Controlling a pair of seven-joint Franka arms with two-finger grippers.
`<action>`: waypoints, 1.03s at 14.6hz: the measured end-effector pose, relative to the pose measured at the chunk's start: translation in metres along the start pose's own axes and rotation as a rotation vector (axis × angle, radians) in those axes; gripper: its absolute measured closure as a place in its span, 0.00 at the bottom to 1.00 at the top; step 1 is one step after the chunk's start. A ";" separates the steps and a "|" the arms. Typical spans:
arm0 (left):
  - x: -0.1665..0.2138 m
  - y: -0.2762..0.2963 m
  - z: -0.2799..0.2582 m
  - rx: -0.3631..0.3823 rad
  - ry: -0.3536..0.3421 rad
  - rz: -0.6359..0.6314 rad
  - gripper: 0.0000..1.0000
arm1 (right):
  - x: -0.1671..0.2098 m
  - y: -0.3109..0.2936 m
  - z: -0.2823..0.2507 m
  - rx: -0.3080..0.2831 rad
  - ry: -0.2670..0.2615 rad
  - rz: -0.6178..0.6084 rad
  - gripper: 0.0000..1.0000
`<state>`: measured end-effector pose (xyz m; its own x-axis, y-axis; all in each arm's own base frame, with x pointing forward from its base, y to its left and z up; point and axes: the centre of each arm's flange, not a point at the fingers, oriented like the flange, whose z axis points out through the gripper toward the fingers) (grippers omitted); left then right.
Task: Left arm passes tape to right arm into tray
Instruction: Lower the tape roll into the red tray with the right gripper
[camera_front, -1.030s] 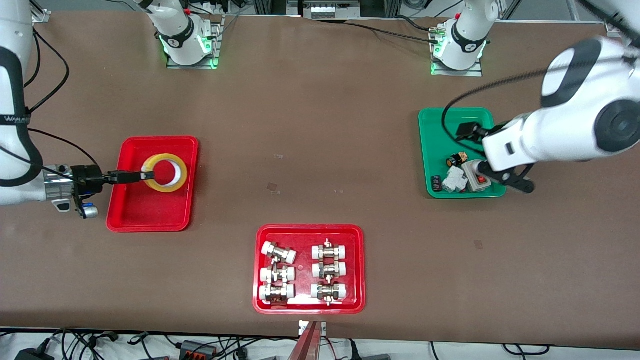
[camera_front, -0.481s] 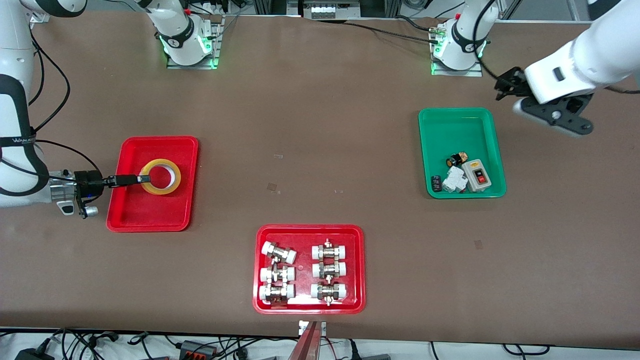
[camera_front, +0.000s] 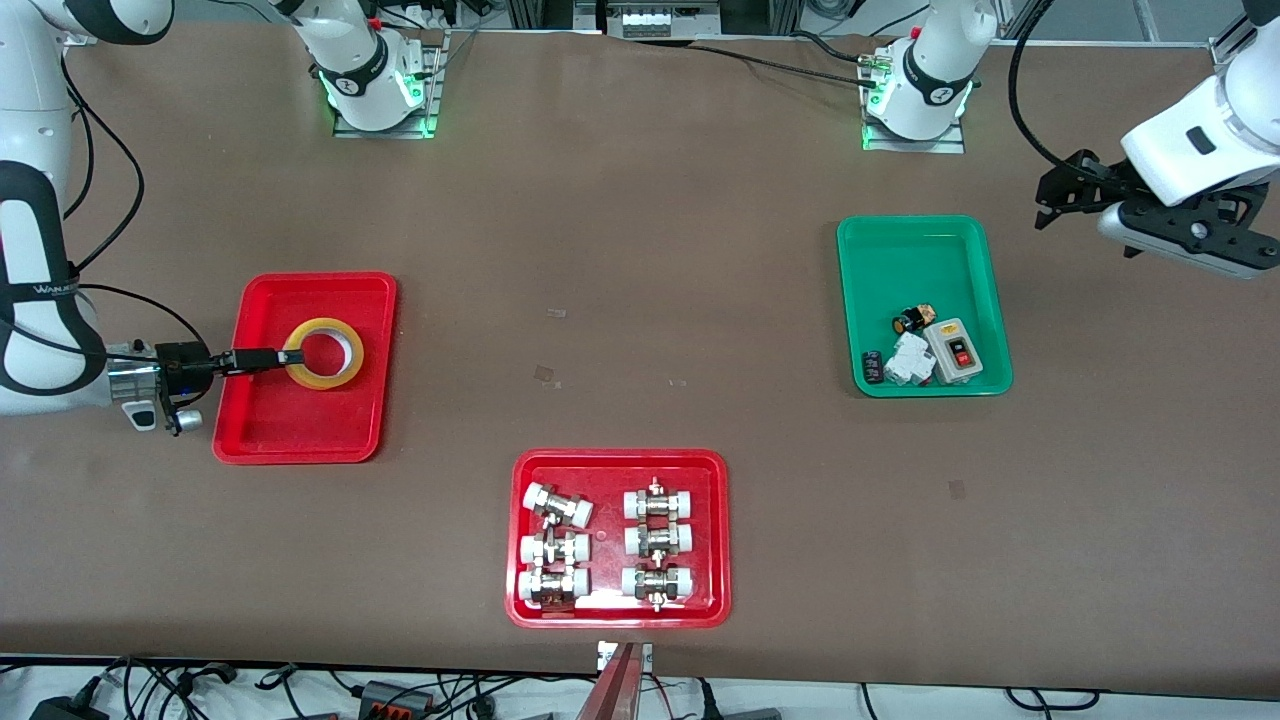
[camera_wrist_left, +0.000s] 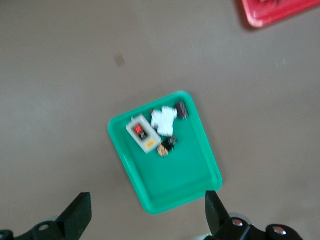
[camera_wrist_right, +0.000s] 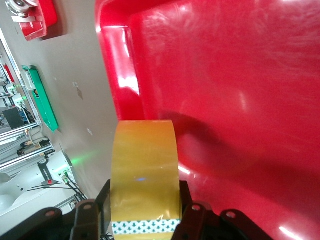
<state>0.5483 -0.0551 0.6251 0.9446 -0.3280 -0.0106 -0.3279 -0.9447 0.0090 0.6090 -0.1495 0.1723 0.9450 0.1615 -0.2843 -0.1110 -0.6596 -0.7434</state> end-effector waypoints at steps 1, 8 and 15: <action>0.001 0.000 -0.005 0.004 0.016 -0.007 0.00 | 0.000 0.000 -0.001 0.000 0.001 -0.002 0.42; -0.010 -0.024 -0.008 -0.001 -0.001 -0.231 0.00 | 0.000 0.009 -0.004 -0.152 -0.045 -0.025 0.00; -0.009 -0.021 -0.012 0.000 0.005 -0.251 0.00 | 0.019 -0.064 -0.010 -0.428 -0.095 -0.001 0.00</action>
<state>0.5469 -0.0323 0.6372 0.9965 -0.0827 -0.0070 -0.0827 -0.9966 0.0063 0.6374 -0.1111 0.2202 0.9103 0.2162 -0.3529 0.0468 -0.9010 -0.4314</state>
